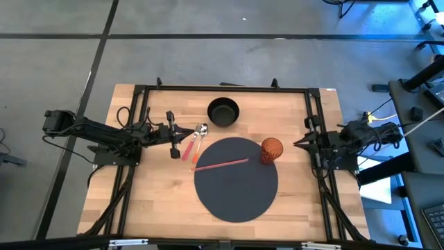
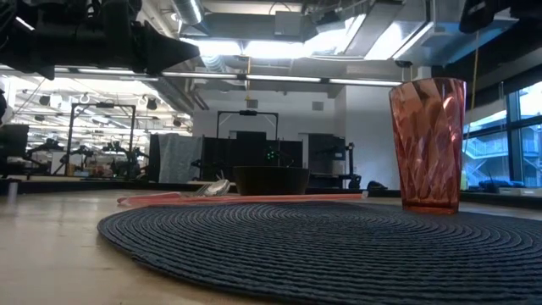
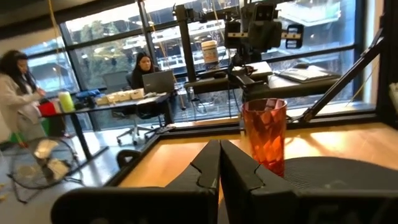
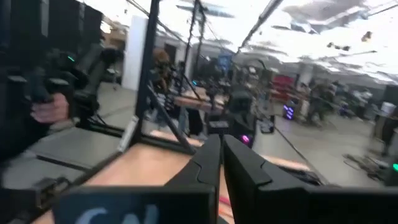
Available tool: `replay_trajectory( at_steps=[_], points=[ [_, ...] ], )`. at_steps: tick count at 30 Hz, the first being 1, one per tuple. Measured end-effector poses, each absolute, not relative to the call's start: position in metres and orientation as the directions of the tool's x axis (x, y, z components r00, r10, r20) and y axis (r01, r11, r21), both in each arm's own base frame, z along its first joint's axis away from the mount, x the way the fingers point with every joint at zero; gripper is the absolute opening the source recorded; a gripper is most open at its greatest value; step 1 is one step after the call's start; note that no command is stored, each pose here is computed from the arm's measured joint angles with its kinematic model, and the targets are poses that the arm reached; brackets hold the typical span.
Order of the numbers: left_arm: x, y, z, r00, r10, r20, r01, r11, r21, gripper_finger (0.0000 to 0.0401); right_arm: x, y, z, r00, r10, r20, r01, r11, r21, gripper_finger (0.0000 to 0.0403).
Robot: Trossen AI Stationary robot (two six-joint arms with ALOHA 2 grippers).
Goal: Pick & Place Utensil
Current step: Put the orange straw into the brown glass on the gray mat
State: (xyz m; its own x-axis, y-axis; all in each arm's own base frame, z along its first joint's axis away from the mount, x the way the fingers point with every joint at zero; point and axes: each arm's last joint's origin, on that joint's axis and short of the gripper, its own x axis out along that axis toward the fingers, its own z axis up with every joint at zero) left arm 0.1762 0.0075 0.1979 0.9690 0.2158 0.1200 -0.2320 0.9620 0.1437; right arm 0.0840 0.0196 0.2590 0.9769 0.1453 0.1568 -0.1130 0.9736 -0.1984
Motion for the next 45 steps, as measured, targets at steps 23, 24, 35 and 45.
replay_trajectory(
  at_steps=[23, 24, 35, 45],
  points=[
    [0.176, 0.007, 0.198, 0.970, 0.214, 0.116, -0.216, 0.976, 0.005, 0.0003, 0.086, 0.023, 0.265, 0.946, 0.247, 0.209, -0.206, 0.958, -0.200, 0.0021],
    [0.176, 0.007, 0.198, 0.970, 0.214, 0.116, -0.215, 0.977, -0.008, 0.0003, 0.085, 0.024, 0.266, 0.938, 0.269, 0.219, -0.219, 0.949, -0.228, 0.0021],
    [0.176, 0.007, 0.198, 0.970, 0.214, 0.116, -0.201, 0.973, -0.117, 0.0003, 0.072, 0.019, 0.260, 0.951, 0.239, 0.199, -0.201, 0.961, -0.191, 0.0008],
    [0.176, 0.007, 0.196, 0.971, 0.214, 0.102, -0.203, 0.973, -0.113, 0.0003, 0.088, 0.021, 0.224, 0.937, 0.202, 0.284, -0.145, 0.967, -0.211, 0.0003]
  ],
)
